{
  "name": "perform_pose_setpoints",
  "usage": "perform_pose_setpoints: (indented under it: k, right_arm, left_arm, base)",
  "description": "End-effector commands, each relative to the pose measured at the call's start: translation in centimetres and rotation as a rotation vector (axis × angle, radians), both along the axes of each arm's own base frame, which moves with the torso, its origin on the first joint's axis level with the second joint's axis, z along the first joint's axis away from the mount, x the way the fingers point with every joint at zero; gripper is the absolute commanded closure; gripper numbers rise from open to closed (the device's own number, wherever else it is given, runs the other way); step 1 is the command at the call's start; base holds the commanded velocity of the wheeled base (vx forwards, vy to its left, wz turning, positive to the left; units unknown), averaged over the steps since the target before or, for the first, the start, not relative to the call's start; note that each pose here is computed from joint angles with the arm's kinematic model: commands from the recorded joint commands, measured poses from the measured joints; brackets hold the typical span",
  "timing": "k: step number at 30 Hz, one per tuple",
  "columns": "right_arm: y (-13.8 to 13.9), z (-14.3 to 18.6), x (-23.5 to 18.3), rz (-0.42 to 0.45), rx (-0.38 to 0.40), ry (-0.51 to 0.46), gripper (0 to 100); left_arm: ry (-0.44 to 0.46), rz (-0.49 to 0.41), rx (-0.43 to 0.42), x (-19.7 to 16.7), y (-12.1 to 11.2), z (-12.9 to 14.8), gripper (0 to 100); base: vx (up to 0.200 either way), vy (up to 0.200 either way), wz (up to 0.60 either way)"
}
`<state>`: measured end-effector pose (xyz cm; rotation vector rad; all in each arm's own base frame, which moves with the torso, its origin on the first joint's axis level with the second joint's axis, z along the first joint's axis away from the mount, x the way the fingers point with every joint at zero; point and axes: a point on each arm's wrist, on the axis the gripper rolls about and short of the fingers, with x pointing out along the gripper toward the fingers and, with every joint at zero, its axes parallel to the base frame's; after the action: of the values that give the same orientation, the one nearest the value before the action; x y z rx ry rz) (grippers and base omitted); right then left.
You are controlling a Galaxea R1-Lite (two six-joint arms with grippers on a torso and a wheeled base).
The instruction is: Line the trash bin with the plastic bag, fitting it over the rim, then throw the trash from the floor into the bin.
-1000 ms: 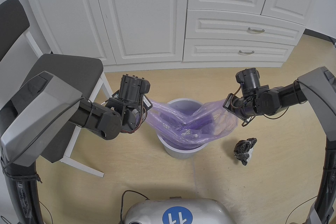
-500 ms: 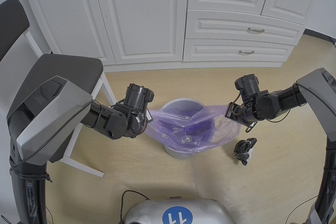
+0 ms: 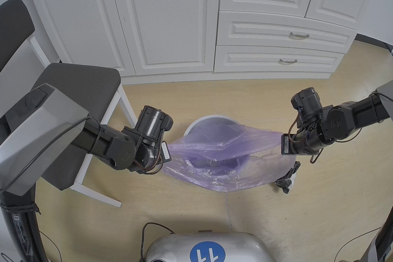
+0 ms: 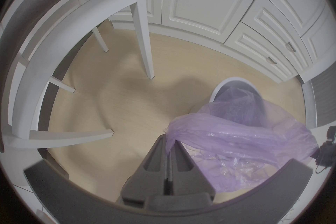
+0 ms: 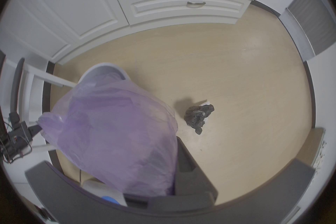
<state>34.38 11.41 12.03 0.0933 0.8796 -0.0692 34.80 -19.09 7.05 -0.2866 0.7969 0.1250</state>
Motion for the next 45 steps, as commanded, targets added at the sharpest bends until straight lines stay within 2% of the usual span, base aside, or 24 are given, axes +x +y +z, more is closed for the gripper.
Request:
perform_pose_setpoints:
  k: [1,5,11,19,24,28,35,40,41,42,43,45]
  right_arm:
    - [-0.5,1.0,-1.6,0.035,-0.027,-0.002,100]
    - [-0.7,0.2,-2.3,0.081,-0.078,0.052,100]
    - [0.0,-1.7,-3.1,0.156,-0.150,0.185,100]
    - [0.8,-4.9,-1.0,0.143,-0.157,0.235,100]
    - [2.3,-6.2,2.3,-0.008,-0.018,0.123,100]
    - [2.9,-6.6,4.3,-0.094,0.082,0.035,100]
    - [2.9,-6.1,5.5,-0.133,0.166,-0.088,100]
    - [2.7,-6.4,5.0,-0.134,0.128,-0.072,100]
    - [2.2,-6.9,4.6,-0.123,0.057,-0.061,100]
    - [2.1,-7.0,4.5,-0.122,0.043,-0.058,100]
    - [1.5,-7.5,4.2,-0.107,-0.018,-0.042,100]
    - [1.2,-7.8,4.0,-0.099,-0.056,-0.034,100]
  left_arm:
    - [0.011,-0.025,0.004,-1.4,0.3,0.6,100]
    - [0.020,-0.032,0.007,-1.6,0.0,0.4,100]
    - [0.054,-0.050,0.028,-2.1,-0.5,-0.9,100]
    - [0.060,-0.040,0.036,0.2,-1.7,-3.2,100]
    - [0.005,-0.011,-0.002,3.3,-2.6,-3.6,100]
    - [-0.046,0.013,-0.036,4.9,-2.5,-2.7,100]
    - [-0.094,0.070,-0.079,6.2,-1.2,-1.0,100]
    - [-0.069,0.073,-0.063,5.8,-0.9,-1.6,100]
    - [-0.037,0.068,-0.041,5.2,-0.7,-2.1,100]
    - [-0.032,0.067,-0.037,5.1,-0.6,-2.2,100]
    - [-0.002,0.062,-0.019,4.6,-0.5,-2.7,100]
    - [0.020,0.061,-0.006,4.3,-0.3,-3.1,100]
  base:
    - [0.000,0.000,0.00]
    - [0.000,0.000,0.00]
    - [0.000,0.000,0.00]
    - [0.000,0.000,0.00]
    - [0.000,0.000,0.00]
    - [0.000,0.000,0.00]
    - [0.000,0.000,0.00]
    - [0.000,0.000,0.00]
    - [0.000,0.000,0.00]
    - [0.000,0.000,0.00]
    - [0.000,0.000,0.00]
    - [0.000,0.000,0.00]
